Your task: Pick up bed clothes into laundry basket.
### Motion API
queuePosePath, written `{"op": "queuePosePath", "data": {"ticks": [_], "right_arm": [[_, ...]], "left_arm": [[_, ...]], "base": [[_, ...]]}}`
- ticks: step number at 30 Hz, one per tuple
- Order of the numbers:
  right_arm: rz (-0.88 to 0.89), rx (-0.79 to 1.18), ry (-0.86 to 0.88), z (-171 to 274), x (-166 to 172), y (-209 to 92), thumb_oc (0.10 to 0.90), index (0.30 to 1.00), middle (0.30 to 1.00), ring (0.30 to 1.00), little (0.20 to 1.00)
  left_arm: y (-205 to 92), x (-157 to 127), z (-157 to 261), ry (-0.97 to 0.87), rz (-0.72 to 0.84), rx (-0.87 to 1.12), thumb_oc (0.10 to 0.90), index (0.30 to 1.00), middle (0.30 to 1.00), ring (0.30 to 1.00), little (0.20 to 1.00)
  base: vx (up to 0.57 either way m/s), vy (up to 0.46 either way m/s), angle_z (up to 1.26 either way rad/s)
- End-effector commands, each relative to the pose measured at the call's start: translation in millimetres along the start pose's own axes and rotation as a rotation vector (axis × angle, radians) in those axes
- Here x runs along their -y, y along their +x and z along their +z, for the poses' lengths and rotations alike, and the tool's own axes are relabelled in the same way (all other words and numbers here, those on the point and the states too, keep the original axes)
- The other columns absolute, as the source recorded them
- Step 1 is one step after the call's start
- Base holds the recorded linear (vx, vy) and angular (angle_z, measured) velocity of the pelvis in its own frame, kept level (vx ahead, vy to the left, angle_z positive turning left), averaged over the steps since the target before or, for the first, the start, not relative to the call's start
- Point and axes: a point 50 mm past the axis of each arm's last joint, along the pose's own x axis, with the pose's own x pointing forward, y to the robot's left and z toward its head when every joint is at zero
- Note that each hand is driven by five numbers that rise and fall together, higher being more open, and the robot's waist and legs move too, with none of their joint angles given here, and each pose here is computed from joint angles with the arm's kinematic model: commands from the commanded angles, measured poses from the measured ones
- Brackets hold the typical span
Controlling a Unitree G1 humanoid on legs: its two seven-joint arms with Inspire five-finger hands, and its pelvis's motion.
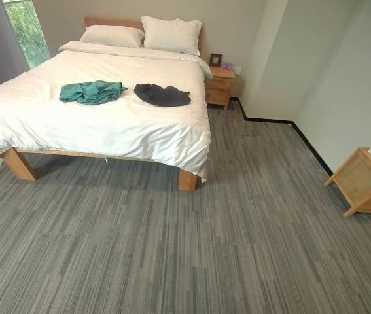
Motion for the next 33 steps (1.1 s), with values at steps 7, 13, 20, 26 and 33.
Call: {"op": "queuePosePath", "data": {"ticks": [7, 13, 20, 26, 33], "right_arm": [[-0.007, 0.45, 0.07, 117, 4, -19, 0.8, 0.9, 0.9, 0.9, 0.9], [-0.107, 1.004, -0.13, 218, 25, -102, 0.8, 0.9, 0.9, 0.9, 0.9], [-0.097, 1.281, -0.258, 241, 21, -160, 0.8, 0.9, 0.9, 0.9, 0.9], [-0.077, 1.301, -0.327, 238, 14, -165, 0.8, 0.9, 0.9, 0.9, 0.9], [-0.091, 1.408, -0.32, 256, 10, -187, 0.8, 0.9, 0.9, 0.9, 0.9]], "left_arm": [[-8, -24, 88, -0.1, 0.113, 0.319, 0.8, 0.9, 0.9, 0.9, 0.9], [-86, -74, 195, -0.147, 0.226, 0.946, 0.8, 0.9, 0.9, 0.9, 0.9], [-140, -93, 213, -0.123, 0.25, 1.211, 0.8, 0.9, 0.9, 0.9, 0.9], [-135, -99, 198, -0.167, 0.289, 1.177, 0.8, 0.9, 0.9, 0.9, 0.9], [-140, -124, 183, -0.18, 0.423, 1.144, 0.8, 0.9, 0.9, 0.9, 0.9]], "base": [[0.0, 0.0, 0.0], [-0.01, 0.01, 0.03], [0.03, 0.011, 0.0], [0.06, 0.048, -0.04], [0.05, 0.136, -0.13]]}}
